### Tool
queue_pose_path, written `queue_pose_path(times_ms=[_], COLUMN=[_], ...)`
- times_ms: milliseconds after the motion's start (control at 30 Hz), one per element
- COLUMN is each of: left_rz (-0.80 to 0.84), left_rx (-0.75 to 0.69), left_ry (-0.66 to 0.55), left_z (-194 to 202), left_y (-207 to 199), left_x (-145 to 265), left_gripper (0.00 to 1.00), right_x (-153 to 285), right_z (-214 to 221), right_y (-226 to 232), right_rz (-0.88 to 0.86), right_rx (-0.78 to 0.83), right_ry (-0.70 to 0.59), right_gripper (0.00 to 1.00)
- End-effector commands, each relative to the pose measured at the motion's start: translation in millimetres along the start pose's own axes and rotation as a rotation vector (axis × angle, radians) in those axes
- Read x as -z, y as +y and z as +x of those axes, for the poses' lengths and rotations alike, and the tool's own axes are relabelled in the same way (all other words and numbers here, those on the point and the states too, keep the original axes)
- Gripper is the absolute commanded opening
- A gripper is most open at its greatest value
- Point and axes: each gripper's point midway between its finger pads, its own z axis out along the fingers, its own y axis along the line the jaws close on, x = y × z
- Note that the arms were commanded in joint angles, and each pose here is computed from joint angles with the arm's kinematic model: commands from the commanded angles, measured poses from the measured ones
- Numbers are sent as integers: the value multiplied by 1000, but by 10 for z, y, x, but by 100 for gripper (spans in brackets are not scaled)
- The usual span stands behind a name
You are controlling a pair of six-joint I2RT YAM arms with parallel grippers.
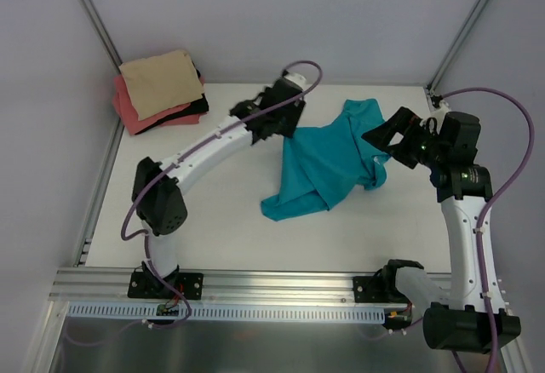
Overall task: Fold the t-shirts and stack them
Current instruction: Flatten out the tshirt
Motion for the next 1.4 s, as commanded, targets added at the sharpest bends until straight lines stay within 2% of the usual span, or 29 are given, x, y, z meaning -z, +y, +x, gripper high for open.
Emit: queue_pose_path(times_ms=[0, 33, 133, 233, 267, 333, 467, 567, 633, 700, 833, 1167, 1267, 1300, 1367], left_rz=[-298, -372, -485, -421, -311, -195, 86, 154, 185, 227, 260, 248, 261, 266, 263], left_rx=[168, 135, 144, 219, 253, 327, 331, 261, 241, 242, 256, 237, 247, 250, 253], left_ry=[-163, -128, -79, -69, -60, -31, 43, 116, 182, 202, 317, 385, 385, 378, 370], left_z=[-493, -400, -200, -70, -31, 31, 61, 163, 338, 418, 745, 1186, 1200, 1187, 1158], left_y=[1575, 1723, 2010, 1949, 1749, 1470, 631, 127, -69, -220, -340, -281, -309, -319, -324], left_x=[350, 292, 252, 228, 160, 41, -190, -418, -552, -598, -669, -549, -551, -559, -569], left_gripper=[71, 98, 99, 99, 99, 99, 99, 99, 99, 99, 99, 95, 79, 67, 64], right_x=[-49, -48, -47, -47, -51, -78, -110, -127, -121, -89, -62, -83, -75, -71, -62], right_z=[153, 153, 147, 146, 149, 152, 133, 117, 115, 107, 120, 118, 119, 121, 126], right_y=[-457, -449, -453, -467, -470, -490, -487, -489, -485, -487, -507, -502, -494, -492, -488], right_rz=[169, 166, 172, 180, 181, 184, 181, 182, 184, 195, 210, 205, 204, 204, 204], right_rx=[-37, -33, -26, -11, -8, -11, -12, -15, -14, -5, -2, -27, -30, -32, -31], right_ry=[43, 44, 48, 52, 54, 59, 65, 69, 73, 68, 68, 61, 58, 58, 57], right_gripper=[99, 100, 100, 99, 99, 99, 100, 100, 100, 99, 100, 99, 99, 99, 100])
